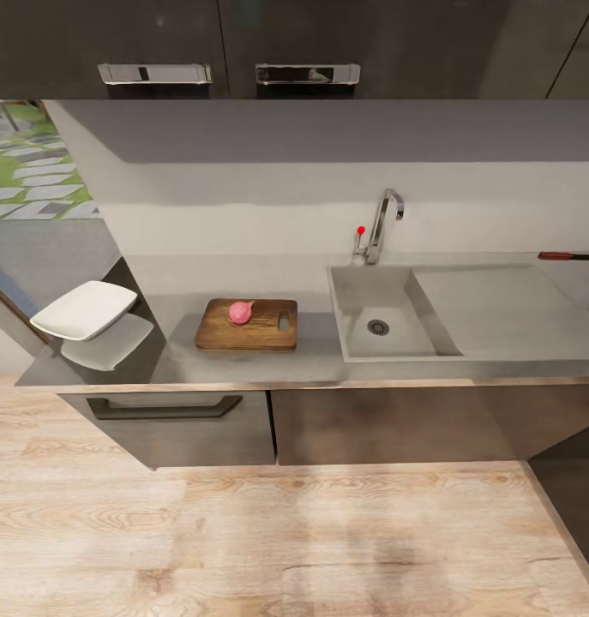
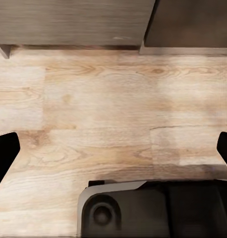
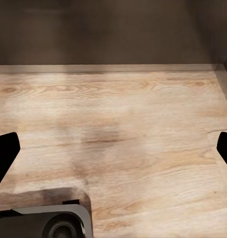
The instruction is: In the kitchen, take the Vidalia onion out of the sink, dice it on the chopping board with the paring knife, put the diced onion into the bowl on the countertop, then place both the paring knife and the chopping board into the sink.
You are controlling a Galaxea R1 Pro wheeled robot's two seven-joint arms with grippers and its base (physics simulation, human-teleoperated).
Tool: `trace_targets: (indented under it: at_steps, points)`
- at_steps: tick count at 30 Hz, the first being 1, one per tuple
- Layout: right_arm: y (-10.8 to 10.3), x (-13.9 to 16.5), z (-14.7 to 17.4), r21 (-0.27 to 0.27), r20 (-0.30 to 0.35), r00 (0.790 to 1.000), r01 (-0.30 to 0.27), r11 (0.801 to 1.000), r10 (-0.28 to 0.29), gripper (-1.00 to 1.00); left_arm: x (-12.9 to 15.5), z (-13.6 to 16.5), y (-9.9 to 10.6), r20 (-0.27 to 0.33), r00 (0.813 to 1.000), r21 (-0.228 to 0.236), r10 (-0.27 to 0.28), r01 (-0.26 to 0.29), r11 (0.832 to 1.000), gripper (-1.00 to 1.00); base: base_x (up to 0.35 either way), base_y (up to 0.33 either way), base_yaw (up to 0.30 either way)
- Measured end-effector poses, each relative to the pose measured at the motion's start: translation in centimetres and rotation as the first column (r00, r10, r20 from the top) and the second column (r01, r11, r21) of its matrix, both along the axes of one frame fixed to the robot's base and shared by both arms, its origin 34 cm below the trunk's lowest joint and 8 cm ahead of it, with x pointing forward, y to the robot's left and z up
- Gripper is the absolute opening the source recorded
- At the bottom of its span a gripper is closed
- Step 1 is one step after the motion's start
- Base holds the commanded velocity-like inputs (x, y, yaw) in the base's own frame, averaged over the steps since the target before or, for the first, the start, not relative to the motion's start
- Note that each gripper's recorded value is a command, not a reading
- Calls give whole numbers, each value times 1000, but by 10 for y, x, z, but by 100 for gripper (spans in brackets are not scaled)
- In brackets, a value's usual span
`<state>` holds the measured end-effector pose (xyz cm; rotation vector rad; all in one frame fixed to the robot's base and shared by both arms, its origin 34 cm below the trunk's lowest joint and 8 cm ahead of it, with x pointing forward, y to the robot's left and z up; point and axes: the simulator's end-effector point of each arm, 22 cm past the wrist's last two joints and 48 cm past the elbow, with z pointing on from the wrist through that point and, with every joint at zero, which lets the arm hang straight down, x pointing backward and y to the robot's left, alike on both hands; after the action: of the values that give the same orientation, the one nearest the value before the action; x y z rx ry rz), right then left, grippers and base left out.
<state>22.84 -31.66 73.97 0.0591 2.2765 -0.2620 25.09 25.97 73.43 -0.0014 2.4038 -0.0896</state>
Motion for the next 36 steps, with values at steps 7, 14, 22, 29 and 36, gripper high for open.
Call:
trace_targets:
  at_steps: [7,14,22,29,36]
  points:
    - [1,1,1,0,6,1000,3,1000,-3,100,-10,-5,2,-24,1000,7,-2,3,1000,100,0,0,0]
    - [0,1,2,1,12,1000,16,1000,-16,100,-11,-5,2,-25,1000,7,-3,3,1000,100,0,0,-60]
    - [-5,3,4,1,27,999,47,999,-47,100,-12,-6,-3,-25,1000,2,4,-4,1000,100,0,0,-184]
    - [-6,5,5,2,35,998,49,999,-49,100,-11,-6,-4,-21,1000,2,6,-6,1000,100,0,0,-199]
    - [-6,8,6,1,46,998,49,999,-49,100,-10,-5,-4,-13,1000,1,6,-6,1000,100,0,0,-204]
